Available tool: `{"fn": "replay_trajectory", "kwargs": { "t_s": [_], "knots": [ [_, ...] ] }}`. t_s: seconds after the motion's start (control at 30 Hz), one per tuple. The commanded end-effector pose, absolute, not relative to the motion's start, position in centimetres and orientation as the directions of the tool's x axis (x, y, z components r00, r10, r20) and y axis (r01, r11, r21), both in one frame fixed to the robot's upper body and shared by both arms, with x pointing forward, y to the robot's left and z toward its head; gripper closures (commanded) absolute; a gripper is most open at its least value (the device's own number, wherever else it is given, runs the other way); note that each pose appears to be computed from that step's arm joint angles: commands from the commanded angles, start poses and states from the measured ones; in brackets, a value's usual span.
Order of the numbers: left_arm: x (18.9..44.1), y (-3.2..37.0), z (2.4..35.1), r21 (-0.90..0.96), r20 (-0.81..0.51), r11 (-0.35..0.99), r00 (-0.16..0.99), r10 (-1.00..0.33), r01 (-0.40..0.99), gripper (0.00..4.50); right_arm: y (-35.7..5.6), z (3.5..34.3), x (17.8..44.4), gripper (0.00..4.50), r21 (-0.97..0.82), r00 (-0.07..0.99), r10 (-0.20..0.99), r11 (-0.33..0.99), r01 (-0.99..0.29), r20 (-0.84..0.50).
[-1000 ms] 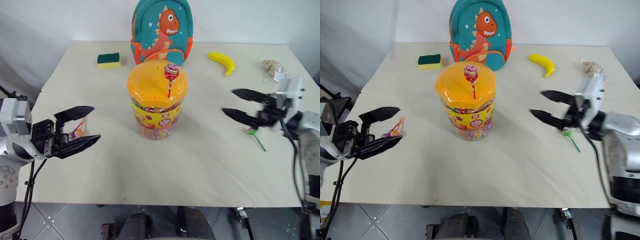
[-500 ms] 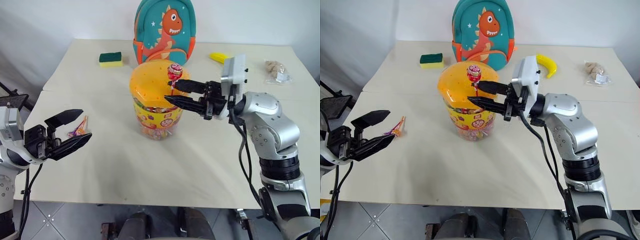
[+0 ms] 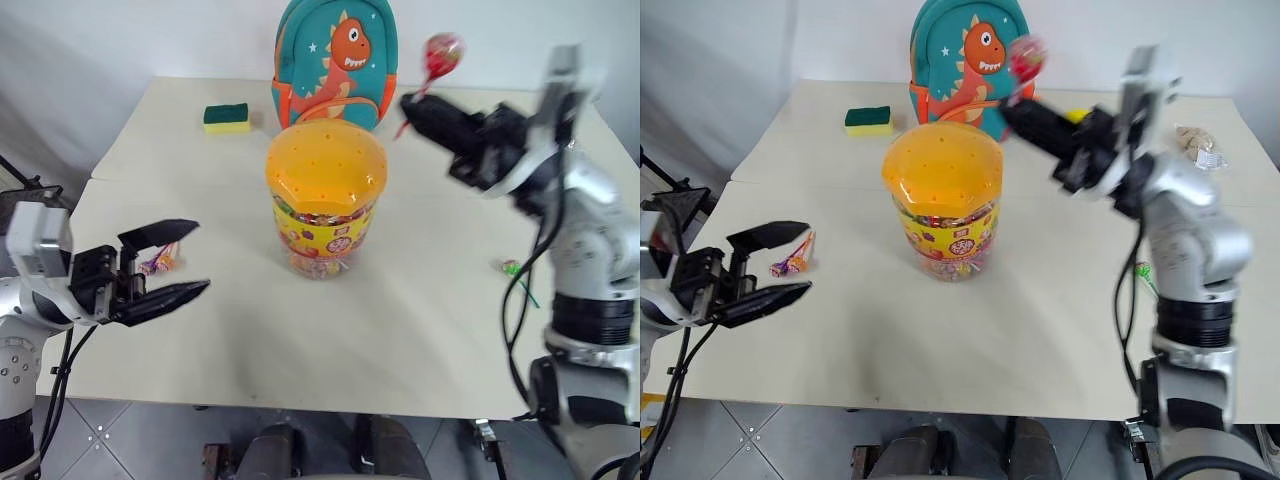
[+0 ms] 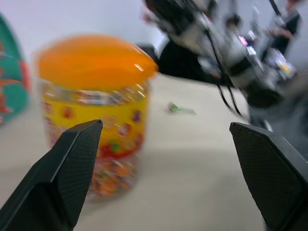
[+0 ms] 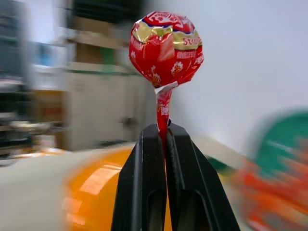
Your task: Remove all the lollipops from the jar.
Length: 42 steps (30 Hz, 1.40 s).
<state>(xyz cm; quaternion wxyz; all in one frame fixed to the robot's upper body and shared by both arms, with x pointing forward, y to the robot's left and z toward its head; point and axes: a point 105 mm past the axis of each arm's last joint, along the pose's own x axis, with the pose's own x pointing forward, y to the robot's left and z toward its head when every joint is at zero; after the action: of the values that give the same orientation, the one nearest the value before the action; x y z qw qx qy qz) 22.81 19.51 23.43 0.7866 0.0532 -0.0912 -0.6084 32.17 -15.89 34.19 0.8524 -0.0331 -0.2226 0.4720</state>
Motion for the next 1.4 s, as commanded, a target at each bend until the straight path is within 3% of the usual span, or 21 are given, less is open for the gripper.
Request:
{"fn": "replay_trajectory", "kwargs": {
  "t_s": [0.03, 0.13, 0.3, 0.4, 0.63, 0.77, 0.93, 1.03, 1.1, 1.17, 1.27, 1.4],
  "knots": [
    [22.3, 18.5, 23.0, 0.255, -0.012, 0.157, 0.165, -0.986, 0.954, 0.0, -21.9, 33.4, 33.1, 4.47, -0.285, 0.684, 0.701, 0.71, -0.644, 0.202],
    [22.7, 18.0, 22.5, 0.251, -0.039, 0.114, 0.127, -0.991, 0.961, 0.0, -28.1, 28.9, 33.5, 4.47, -0.326, 0.86, 0.505, 0.803, -0.499, -0.075],
    [23.3, 17.9, 21.9, 0.242, -0.061, 0.095, 0.113, -0.992, 0.965, 0.0, -33.9, 21.5, 31.8, 4.47, -0.429, 0.872, 0.211, 0.804, -0.412, -0.441],
    [23.7, 17.9, 21.5, 0.23, -0.077, 0.104, 0.125, -0.989, 0.968, 0.0, -35.5, 18.2, 30.5, 4.47, -0.433, 0.827, 0.135, 0.8, -0.416, -0.546],
    [24.6, 17.6, 21.1, 0.226, -0.094, 0.135, 0.159, -0.983, 0.965, 0.0, -37.5, 13.6, 29.5, 4.47, -0.381, 0.79, 0.083, 0.843, -0.381, -0.607],
    [25.2, 17.6, 21.4, 0.252, -0.091, 0.18, 0.209, -0.974, 0.951, 0.0, -37.7, 13.3, 28.9, 3.54, -0.349, 0.773, 0.088, 0.856, -0.381, -0.629],
    [25.8, 18.3, 21.7, 0.269, -0.08, 0.235, 0.265, -0.961, 0.934, 0.0, -38.2, 14.9, 28.6, 1.8, -0.359, 0.796, 0.086, 0.86, -0.363, -0.599],
    [26.3, 19.0, 21.8, 0.265, -0.066, 0.289, 0.316, -0.946, 0.92, 0.0, -37.5, 16.7, 28.4, 0.82, -0.364, 0.827, 0.183, 0.832, -0.418, -0.532],
    [27.1, 20.4, 21.9, 0.269, -0.045, 0.37, 0.395, -0.918, 0.889, 0.0, -33.8, 22.7, 28.1, 0.08, -0.353, 0.841, 0.516, 0.765, -0.538, -0.164],
    [27.5, 21.3, 21.9, 0.27, -0.033, 0.414, 0.438, -0.898, 0.87, 0.0, -32.3, 25.0, 27.0, 0.03, -0.398, 0.775, 0.632, 0.714, -0.576, 0.009],
    [28.0, 22.5, 22.2, 0.298, -0.003, 0.47, 0.493, -0.87, 0.831, 0.0, -30.0, 25.0, 26.7, 0.03, -0.392, 0.708, 0.706, 0.647, -0.654, -0.014],
    [27.0, 24.7, 21.0, 0.279, -0.051, 0.52, 0.553, -0.832, 0.807, 0.0, -23.0, 24.0, 25.0, 0.03, -0.484, 0.476, 0.876, 0.386, -0.785, -0.073]
  ]
}}
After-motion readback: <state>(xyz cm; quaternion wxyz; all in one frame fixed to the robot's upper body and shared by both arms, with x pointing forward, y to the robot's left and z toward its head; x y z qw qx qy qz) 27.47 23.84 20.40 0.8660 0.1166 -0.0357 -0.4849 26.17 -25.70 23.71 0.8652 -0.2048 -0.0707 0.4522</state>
